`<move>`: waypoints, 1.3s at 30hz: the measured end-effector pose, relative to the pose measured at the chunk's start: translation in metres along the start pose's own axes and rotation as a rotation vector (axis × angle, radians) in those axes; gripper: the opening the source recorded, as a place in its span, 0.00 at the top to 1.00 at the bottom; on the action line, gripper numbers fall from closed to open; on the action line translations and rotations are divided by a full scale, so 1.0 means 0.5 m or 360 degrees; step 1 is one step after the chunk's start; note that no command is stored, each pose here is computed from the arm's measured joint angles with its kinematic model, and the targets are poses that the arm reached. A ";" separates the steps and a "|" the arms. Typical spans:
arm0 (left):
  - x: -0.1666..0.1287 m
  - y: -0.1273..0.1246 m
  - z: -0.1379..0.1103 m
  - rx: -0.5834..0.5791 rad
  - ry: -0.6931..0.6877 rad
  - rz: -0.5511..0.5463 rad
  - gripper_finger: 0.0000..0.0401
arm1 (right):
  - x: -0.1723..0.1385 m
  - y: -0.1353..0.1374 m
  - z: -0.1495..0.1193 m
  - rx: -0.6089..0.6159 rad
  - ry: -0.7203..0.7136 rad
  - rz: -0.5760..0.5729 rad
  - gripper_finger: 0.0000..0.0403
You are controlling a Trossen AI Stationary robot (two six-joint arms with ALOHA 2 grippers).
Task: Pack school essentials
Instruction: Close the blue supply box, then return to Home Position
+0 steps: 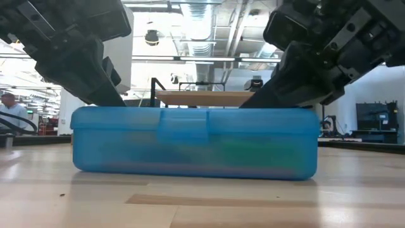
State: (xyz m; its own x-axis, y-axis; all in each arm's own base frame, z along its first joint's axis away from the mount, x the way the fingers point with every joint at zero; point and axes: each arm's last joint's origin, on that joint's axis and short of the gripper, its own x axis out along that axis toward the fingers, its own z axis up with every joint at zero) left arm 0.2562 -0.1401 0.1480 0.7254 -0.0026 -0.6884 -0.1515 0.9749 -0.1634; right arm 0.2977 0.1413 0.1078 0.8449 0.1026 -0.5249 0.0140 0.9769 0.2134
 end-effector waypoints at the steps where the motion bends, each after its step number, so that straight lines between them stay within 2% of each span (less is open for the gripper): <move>1: 0.000 -0.001 0.001 0.0003 -0.0003 -0.0008 1.00 | 0.000 0.000 0.000 0.0002 0.0002 0.0001 0.98; 7: -0.020 -0.005 0.018 0.0090 -0.0060 -0.0081 1.00 | -0.043 0.007 0.042 -0.0069 -0.0058 0.0049 0.98; 11: -0.054 -0.007 0.044 0.0126 -0.0175 -0.0135 1.00 | -0.089 0.015 0.092 -0.0106 -0.0194 0.0099 0.98; 20: -0.184 -0.005 0.107 0.0388 -0.0666 -0.0239 1.00 | -0.194 0.015 0.166 -0.0288 -0.0436 0.0146 0.98; 25: -0.236 0.032 0.106 0.0407 -0.0948 -0.0257 1.00 | -0.245 -0.002 0.173 -0.0352 -0.0556 0.0089 0.98; 30: -0.255 0.082 0.097 0.0375 -0.1195 -0.0293 1.00 | -0.281 -0.031 0.154 -0.0362 -0.0629 0.0011 0.98; 35: -0.268 0.138 0.095 0.0345 -0.1240 -0.0223 1.00 | -0.319 -0.065 0.130 -0.0360 -0.0761 -0.0027 0.98; 39: -0.302 0.169 0.094 0.0341 -0.1265 -0.0240 1.00 | -0.349 -0.095 0.110 -0.0346 -0.0862 -0.0055 0.98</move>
State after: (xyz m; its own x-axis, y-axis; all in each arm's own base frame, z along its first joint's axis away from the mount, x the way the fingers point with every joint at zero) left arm 0.1652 -0.0470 0.2713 0.9973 -0.0568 0.0466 0.0578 0.9981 -0.0204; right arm 0.1793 0.0667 0.2347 0.9997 0.0155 -0.0202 -0.0155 0.9999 -0.0002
